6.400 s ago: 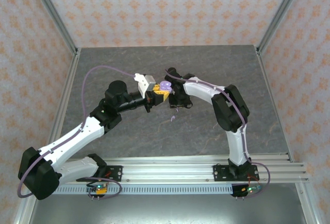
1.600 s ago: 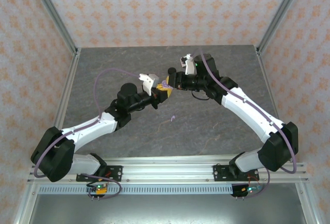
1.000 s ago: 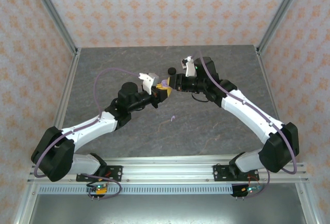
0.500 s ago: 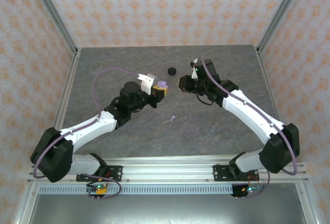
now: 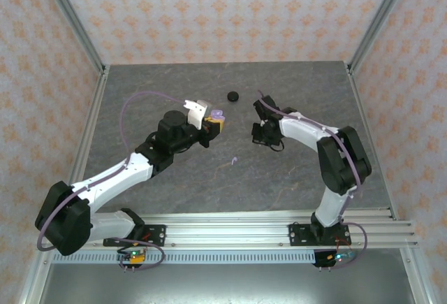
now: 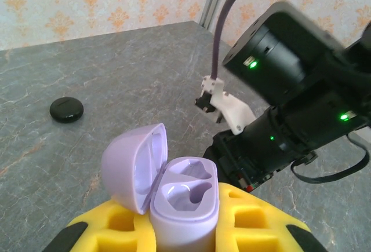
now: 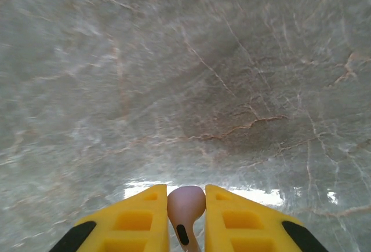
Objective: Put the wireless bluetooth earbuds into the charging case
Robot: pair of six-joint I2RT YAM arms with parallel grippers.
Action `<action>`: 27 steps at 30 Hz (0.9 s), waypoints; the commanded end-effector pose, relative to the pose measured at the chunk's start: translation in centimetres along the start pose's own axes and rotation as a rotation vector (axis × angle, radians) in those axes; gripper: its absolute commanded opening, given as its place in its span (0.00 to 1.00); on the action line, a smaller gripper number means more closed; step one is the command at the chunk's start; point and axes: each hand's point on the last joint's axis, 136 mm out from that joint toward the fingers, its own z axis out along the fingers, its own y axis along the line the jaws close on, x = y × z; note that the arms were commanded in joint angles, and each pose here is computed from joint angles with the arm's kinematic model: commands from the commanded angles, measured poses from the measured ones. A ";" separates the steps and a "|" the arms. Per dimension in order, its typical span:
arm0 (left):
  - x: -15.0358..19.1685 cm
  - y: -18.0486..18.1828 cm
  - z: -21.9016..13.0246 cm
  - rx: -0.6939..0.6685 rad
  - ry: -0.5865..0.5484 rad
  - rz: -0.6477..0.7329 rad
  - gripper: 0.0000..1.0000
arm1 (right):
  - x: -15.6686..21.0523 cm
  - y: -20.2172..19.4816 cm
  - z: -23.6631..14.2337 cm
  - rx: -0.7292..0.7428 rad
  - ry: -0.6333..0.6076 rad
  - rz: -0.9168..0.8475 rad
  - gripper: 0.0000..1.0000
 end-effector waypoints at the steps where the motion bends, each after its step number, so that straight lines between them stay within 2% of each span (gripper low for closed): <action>1: -1.6 -0.6 -0.5 0.002 -0.035 0.023 0.08 | -0.2 -0.9 1.2 0.052 0.000 0.006 0.18; 10: -1.3 -0.4 -0.5 -0.007 -0.025 0.026 0.08 | 0.5 -2.1 3.1 0.118 0.053 -0.007 0.20; 13: -1.3 -0.3 -0.4 -0.009 -0.025 0.026 0.08 | 0.7 -2.4 3.1 0.137 0.067 -0.022 0.25; 16: -1.3 -0.4 -0.3 -0.006 -0.022 0.025 0.08 | 0.7 -2.6 2.8 0.154 0.075 -0.049 0.36; 19: -1.3 -0.4 -0.3 -0.005 -0.022 0.023 0.08 | 0.7 -2.4 2.3 0.156 0.101 -0.101 0.40; 27: -1.4 -0.5 -0.3 -0.002 -0.026 0.024 0.08 | 0.6 -2.4 1.5 0.200 0.190 -0.196 0.39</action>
